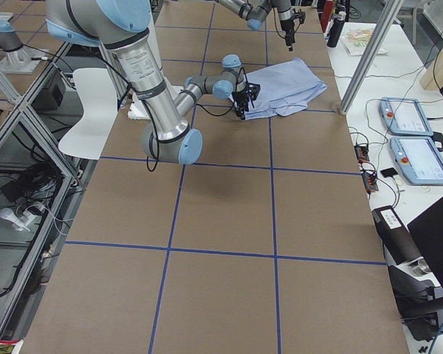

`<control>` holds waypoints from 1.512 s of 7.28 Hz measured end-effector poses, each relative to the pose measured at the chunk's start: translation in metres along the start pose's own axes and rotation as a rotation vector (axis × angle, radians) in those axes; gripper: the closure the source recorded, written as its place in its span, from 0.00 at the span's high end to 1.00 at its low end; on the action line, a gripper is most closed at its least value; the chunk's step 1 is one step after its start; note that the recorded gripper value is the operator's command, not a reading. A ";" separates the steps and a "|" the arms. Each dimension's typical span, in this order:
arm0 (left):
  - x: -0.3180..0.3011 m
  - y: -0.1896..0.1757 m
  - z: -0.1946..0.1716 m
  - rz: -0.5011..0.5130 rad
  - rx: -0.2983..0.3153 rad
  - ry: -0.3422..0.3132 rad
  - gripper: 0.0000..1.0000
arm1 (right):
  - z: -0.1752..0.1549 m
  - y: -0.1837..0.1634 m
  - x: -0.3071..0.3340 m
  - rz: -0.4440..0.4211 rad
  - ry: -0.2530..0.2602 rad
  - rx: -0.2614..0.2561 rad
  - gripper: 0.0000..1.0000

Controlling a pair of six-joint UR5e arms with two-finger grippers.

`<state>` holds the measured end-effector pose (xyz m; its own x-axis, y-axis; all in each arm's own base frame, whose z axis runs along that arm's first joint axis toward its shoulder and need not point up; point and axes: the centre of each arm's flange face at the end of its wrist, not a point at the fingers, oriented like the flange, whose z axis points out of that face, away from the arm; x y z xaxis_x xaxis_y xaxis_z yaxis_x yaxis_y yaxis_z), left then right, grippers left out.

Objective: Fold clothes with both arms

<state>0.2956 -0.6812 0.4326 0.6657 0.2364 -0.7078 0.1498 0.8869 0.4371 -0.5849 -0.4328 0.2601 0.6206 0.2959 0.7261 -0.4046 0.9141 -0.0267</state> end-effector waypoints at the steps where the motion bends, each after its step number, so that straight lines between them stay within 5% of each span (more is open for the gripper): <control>1: 0.000 0.000 0.000 0.000 0.000 0.000 1.00 | 0.003 0.004 -0.001 -0.004 0.004 0.006 0.58; 3: -0.001 0.001 0.000 0.000 -0.001 -0.001 1.00 | 0.006 0.006 -0.004 -0.010 0.009 0.011 0.51; 5: -0.003 0.003 0.001 -0.002 -0.004 -0.003 1.00 | 0.009 0.009 -0.006 -0.018 0.013 0.016 0.05; 11: -0.002 0.003 -0.001 0.000 0.001 0.001 1.00 | 0.000 0.009 -0.005 -0.015 -0.004 0.024 0.00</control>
<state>0.2942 -0.6782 0.4349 0.6650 0.2369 -0.7083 0.1502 0.8866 0.4375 -0.5916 -0.4261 0.2562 0.6240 0.2811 0.7291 -0.4114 0.9115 0.0006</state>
